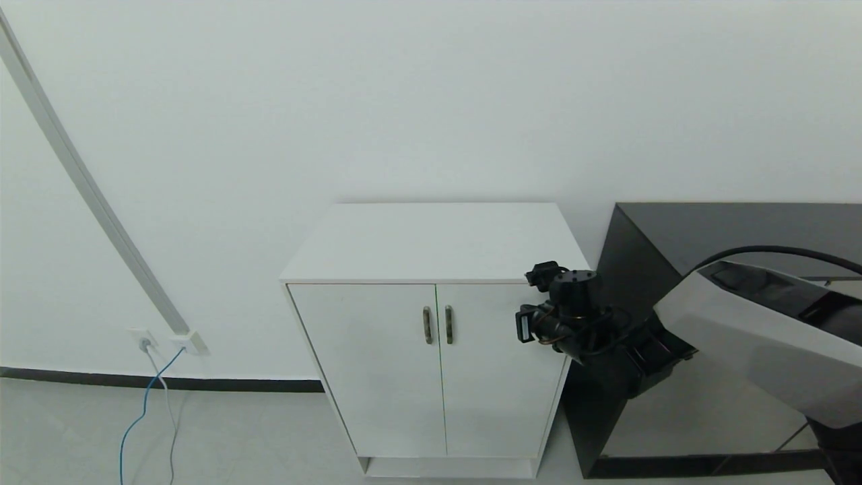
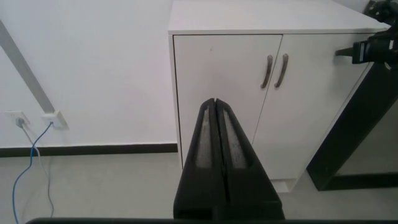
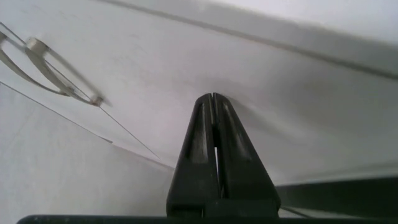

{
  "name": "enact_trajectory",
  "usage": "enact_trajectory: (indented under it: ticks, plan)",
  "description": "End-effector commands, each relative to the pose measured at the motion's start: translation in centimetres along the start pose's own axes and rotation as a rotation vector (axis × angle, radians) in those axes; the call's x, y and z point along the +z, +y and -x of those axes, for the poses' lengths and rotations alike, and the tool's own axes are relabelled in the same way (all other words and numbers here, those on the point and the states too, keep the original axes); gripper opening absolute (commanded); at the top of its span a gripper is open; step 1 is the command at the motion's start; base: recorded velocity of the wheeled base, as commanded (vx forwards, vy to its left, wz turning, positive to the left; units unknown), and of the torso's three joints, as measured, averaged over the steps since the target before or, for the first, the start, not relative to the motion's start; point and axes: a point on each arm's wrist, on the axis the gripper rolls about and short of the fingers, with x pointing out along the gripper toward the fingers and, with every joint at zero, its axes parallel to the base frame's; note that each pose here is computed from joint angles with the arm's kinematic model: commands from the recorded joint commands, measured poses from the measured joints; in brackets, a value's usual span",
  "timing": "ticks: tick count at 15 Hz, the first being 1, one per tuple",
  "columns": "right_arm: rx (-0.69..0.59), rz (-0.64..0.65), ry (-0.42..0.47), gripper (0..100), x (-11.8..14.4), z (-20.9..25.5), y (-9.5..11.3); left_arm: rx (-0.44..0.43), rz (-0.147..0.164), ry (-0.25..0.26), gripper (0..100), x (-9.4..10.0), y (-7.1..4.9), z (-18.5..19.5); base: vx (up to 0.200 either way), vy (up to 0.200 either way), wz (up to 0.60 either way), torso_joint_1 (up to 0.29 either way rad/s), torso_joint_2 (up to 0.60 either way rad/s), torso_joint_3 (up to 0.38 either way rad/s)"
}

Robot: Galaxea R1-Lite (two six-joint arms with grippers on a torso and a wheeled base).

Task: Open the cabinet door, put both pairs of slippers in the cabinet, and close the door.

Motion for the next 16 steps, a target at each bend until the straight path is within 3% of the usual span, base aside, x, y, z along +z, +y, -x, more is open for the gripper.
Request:
enact_trajectory:
  ticks: [1,6,11,16]
  plan:
    - [0.006,-0.003,-0.024,0,1.1,2.2,-0.1,0.001,0.001,0.001,0,0.0,0.0,0.0,0.0,0.0,0.0,0.0,0.0,0.0]
    - [-0.04,-0.018,-0.039,0,2.0,7.8,-2.7,0.001,0.001,0.001,0,0.0,0.0,0.0,0.0,0.0,0.0,0.0,0.0,0.0]
    - [-0.244,-0.056,-0.047,0,1.3,13.5,-7.3,-0.001,0.001,0.001,0,0.0,0.0,0.0,0.0,0.0,0.0,0.0,0.0,0.0]
    - [-0.368,-0.089,-0.061,0,1.1,19.9,-10.4,0.001,0.001,0.001,0,0.0,0.0,0.0,0.0,0.0,0.0,0.0,0.0,0.0]
